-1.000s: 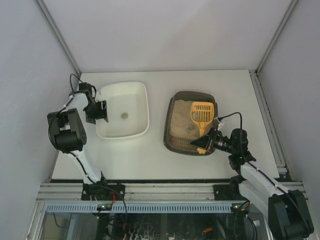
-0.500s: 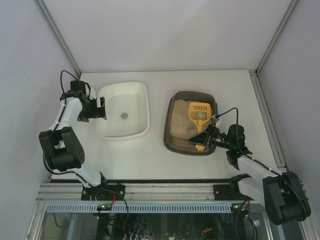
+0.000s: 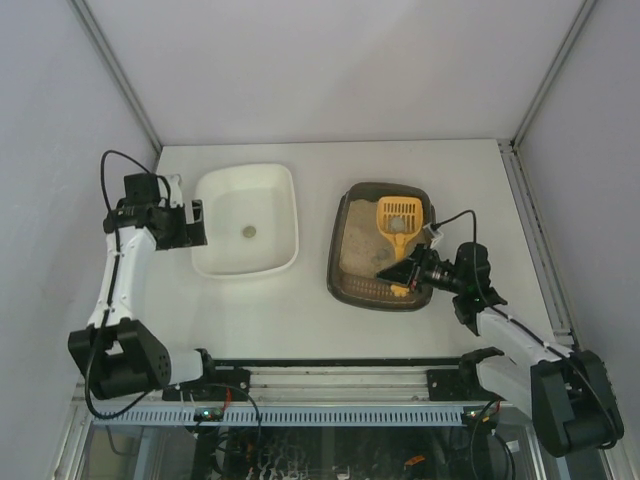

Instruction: Clean the litter box

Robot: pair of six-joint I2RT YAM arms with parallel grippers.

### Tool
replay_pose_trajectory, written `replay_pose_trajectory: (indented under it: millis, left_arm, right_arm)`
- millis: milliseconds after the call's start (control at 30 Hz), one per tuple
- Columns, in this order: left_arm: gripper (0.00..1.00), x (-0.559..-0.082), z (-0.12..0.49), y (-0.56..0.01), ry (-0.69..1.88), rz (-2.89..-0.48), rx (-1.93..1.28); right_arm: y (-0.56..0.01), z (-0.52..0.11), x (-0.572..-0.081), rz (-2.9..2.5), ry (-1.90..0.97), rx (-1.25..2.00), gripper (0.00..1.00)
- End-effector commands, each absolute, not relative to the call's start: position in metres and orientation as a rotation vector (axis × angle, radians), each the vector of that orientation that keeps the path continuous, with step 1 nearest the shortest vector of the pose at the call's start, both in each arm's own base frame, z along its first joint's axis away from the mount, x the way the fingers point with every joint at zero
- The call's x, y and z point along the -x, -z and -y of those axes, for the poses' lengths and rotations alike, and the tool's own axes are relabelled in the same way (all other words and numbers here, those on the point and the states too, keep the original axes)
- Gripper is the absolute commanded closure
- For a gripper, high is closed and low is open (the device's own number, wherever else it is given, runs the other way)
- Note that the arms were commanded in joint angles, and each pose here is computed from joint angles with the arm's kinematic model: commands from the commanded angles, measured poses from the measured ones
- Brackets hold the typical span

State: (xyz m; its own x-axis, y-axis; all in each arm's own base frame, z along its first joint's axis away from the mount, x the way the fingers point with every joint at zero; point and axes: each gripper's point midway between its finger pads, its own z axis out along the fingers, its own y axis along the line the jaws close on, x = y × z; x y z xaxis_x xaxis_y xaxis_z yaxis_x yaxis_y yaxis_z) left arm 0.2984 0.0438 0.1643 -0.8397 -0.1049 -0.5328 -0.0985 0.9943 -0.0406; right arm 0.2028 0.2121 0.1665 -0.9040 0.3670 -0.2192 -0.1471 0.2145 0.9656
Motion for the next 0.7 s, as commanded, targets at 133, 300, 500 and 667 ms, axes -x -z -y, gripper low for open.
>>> replay_pose_trajectory:
  millis: [133, 300, 500, 667]
  left_arm:
    - [0.0, -0.275, -0.048, -0.175, -0.058, -2.507, 0.194]
    - [0.0, -0.265, -0.045, -0.162, -0.051, -2.56, 0.137]
    - [0.0, -0.252, -0.034, -0.142, 0.025, -2.648, 0.072]
    - [0.0, -0.252, -0.032, -0.146, 0.032, -2.617, 0.098]
  right_arm:
    - [-0.17, -0.21, -0.205, -2.032, -1.691, -0.146, 1.0]
    - [-0.165, -0.226, -0.191, -2.068, -1.763, -0.087, 1.0]
    - [-0.161, -0.227, -0.188, -2.056, -1.761, -0.099, 1.0]
    - [-0.175, -0.222, -0.196, -2.01, -1.749, -0.104, 1.0]
